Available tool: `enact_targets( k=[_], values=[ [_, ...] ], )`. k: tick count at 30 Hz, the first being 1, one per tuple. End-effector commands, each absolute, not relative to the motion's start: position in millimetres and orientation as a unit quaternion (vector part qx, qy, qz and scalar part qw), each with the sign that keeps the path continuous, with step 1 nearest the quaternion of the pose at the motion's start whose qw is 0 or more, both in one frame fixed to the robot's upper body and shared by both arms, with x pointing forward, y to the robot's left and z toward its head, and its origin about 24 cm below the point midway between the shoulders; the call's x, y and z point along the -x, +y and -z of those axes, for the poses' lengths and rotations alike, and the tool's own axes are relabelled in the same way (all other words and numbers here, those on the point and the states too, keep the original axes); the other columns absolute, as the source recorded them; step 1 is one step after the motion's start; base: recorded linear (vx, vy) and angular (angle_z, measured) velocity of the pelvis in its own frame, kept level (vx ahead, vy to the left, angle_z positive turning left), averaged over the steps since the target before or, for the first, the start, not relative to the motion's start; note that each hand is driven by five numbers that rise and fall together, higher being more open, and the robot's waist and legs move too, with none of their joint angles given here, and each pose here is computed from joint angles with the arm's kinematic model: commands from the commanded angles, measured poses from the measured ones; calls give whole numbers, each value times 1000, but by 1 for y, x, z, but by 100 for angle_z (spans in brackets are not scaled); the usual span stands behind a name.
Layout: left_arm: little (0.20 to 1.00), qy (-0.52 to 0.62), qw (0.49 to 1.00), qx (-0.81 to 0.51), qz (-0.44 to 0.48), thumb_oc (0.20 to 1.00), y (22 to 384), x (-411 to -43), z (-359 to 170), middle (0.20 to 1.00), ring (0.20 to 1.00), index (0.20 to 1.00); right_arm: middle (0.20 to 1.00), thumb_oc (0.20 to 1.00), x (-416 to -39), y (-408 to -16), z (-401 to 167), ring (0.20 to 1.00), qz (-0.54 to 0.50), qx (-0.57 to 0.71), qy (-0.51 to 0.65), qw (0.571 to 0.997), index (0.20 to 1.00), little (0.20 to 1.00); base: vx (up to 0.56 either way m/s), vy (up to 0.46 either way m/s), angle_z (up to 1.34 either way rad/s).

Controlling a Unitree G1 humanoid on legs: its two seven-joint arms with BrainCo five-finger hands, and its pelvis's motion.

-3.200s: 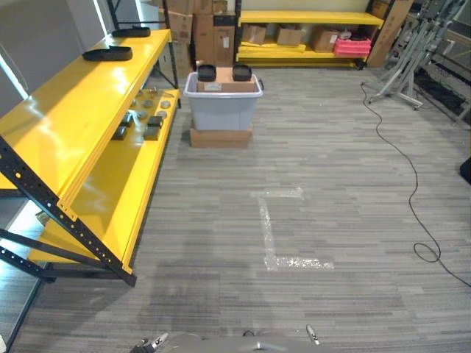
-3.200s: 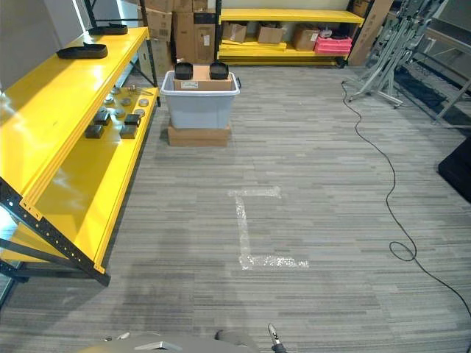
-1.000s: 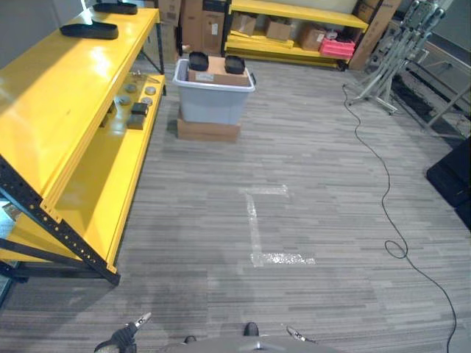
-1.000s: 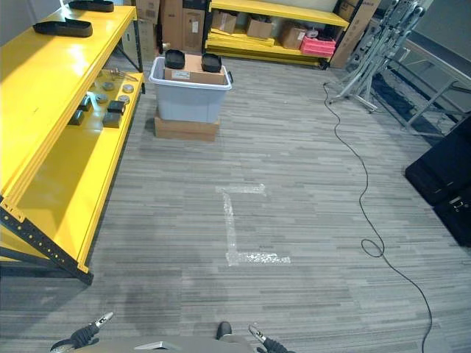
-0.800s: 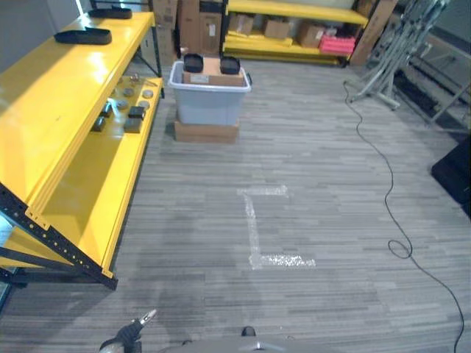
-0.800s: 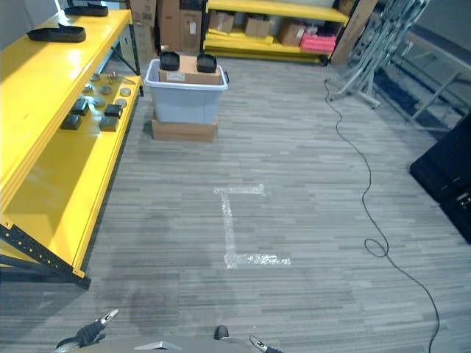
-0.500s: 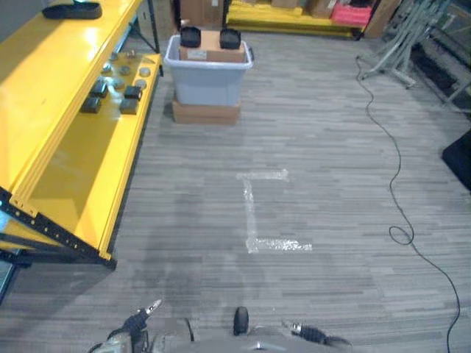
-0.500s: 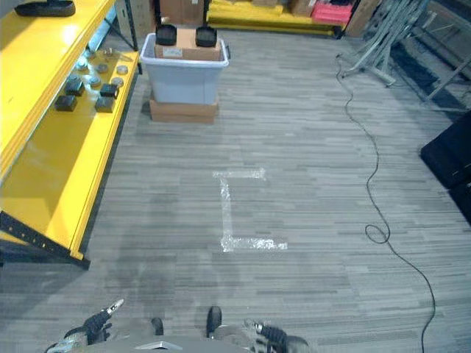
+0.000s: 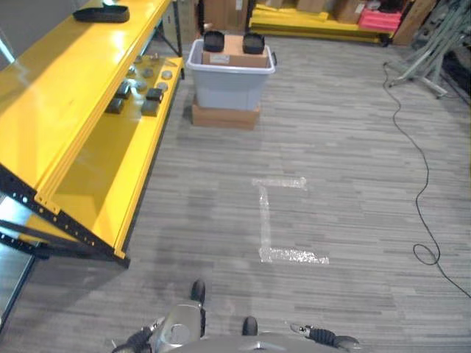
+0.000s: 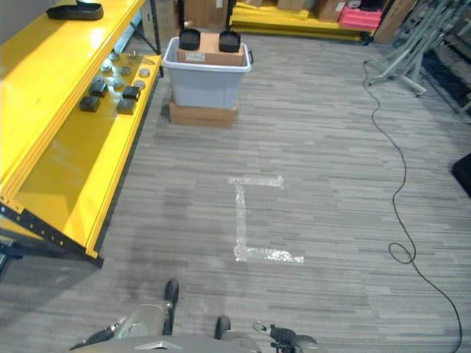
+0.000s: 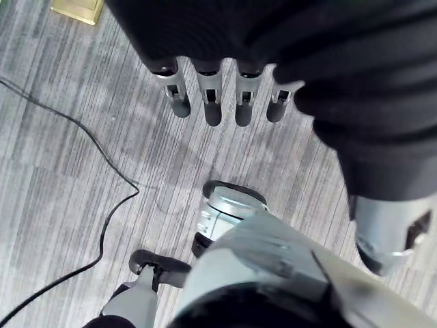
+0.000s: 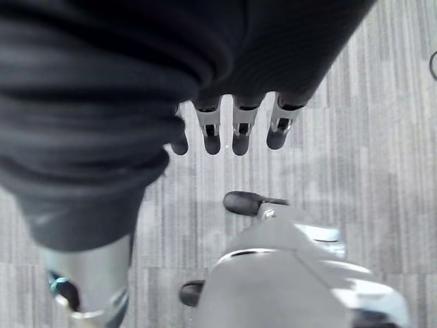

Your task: Move parts from the plastic box to the shelf.

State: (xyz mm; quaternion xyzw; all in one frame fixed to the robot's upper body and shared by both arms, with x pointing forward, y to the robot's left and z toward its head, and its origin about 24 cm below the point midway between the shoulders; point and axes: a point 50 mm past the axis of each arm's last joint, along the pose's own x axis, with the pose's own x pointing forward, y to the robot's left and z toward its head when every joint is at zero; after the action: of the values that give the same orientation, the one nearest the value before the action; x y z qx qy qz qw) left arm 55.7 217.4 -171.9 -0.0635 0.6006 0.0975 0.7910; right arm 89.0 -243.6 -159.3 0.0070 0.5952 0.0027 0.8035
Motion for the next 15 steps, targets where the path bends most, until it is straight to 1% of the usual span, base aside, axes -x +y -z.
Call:
enact_targets(
  k=[1,4,6,8,11,15],
  values=[
    [1000,573,817,5,-68,1000,228,-79,165,1000,1000,1000,1000,1000,-103,-244,156,1000,8,-17,577,817,1000,1000,188,136,-6],
    [1000,565,823,-23,-54,1000,235,-89,162,1000,1000,1000,1000,1000,-106,-239,157,1000,-5,-10,578,816,1000,1000,231,170,-9],
    [1000,552,832,-55,-27,1000,237,-101,158,1000,1000,1000,1000,1000,-110,-237,156,1000,2,-16,570,822,1000,1000,258,218,-42],
    [1000,540,838,-73,-24,1000,240,-108,155,1000,1000,1000,1000,1000,-115,-235,155,1000,-9,-10,569,822,1000,1000,258,131,-34],
    [1000,532,844,-48,-49,1000,250,-115,150,1000,1000,1000,1000,1000,-105,-237,157,1000,-25,7,591,806,1000,1000,371,-95,-37],
    [1000,545,836,-45,-47,1000,246,-114,152,1000,1000,1000,1000,1000,-96,-241,159,1000,-20,6,605,796,1000,1000,411,-136,4]
  ],
)
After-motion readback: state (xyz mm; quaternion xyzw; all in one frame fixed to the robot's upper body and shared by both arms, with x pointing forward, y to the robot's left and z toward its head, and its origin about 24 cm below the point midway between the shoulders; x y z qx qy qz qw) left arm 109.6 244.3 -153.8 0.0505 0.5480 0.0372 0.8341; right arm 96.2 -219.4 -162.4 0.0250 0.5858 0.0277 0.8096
